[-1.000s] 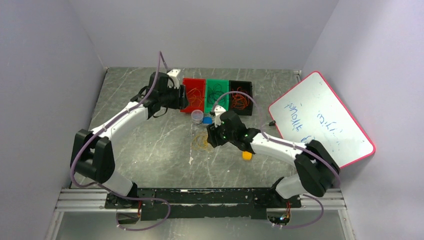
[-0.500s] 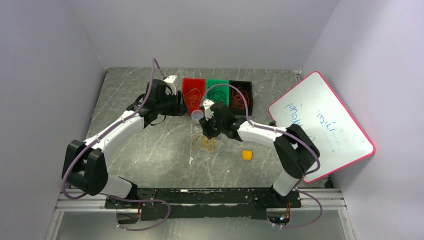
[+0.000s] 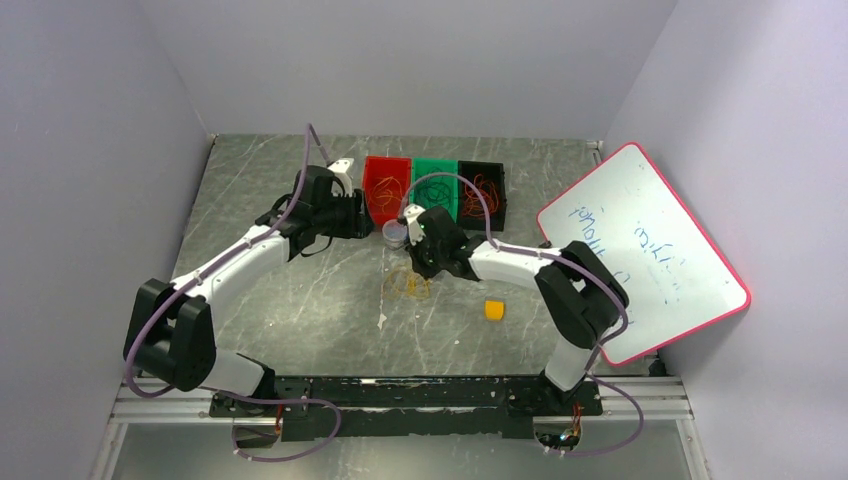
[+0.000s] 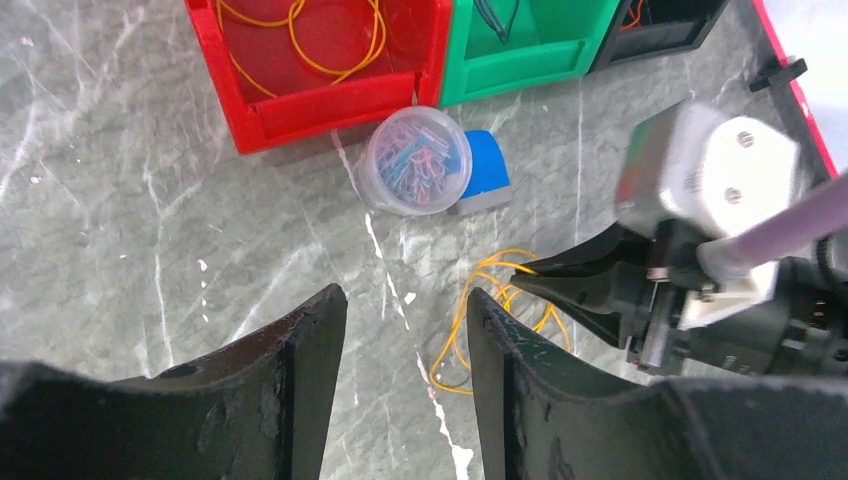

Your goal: Untangle the cables

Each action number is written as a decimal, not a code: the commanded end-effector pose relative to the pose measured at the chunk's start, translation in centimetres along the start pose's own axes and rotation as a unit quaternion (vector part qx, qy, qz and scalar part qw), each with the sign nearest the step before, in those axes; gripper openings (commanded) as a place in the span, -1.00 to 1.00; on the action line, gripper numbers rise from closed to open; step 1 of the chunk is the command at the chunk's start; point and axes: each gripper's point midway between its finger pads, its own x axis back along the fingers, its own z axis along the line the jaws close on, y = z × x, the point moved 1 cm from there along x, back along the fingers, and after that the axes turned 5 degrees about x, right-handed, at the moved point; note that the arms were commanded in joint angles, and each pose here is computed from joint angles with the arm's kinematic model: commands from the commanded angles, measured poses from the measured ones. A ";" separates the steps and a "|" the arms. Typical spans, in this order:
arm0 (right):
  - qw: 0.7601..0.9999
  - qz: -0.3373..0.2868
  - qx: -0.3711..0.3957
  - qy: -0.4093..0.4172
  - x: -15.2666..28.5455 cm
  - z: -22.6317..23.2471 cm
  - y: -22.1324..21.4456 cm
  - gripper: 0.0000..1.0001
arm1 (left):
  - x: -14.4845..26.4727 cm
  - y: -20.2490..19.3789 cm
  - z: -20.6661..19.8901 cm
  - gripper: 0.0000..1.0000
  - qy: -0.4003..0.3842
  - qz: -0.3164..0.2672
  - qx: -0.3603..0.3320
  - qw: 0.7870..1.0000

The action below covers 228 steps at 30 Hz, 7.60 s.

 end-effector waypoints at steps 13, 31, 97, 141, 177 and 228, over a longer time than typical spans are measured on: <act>0.987 -0.123 -0.102 0.009 6.3 1.3 4.0 -1.00 | -1.4 -3.0 -3.9 0.11 -0.108 0.023 0.016 0.994; 0.956 -0.207 -0.209 -0.012 9.6 0.3 5.7 -1.00 | -2.5 -7.7 -8.5 0.03 -0.217 0.051 -0.008 0.975; 0.974 -0.088 -0.199 -0.069 5.3 -1.9 -0.7 -0.60 | 7.9 8.7 -10.1 -0.86 -0.136 -0.182 -0.030 0.973; 0.974 -0.043 -0.210 -0.074 3.8 -1.4 -6.8 -0.51 | 21.8 26.8 -10.7 -0.86 -0.045 -0.358 -0.141 0.922; 0.959 -0.218 -0.181 0.008 6.3 -0.1 3.9 0.38 | 19.6 22.8 -13.7 -0.86 -0.167 -0.276 -0.185 0.929; 0.932 -0.291 -0.215 -0.002 8.2 -5.4 14.7 -1.00 | 12.7 18.6 -9.2 -0.86 -0.119 -0.204 -0.153 0.959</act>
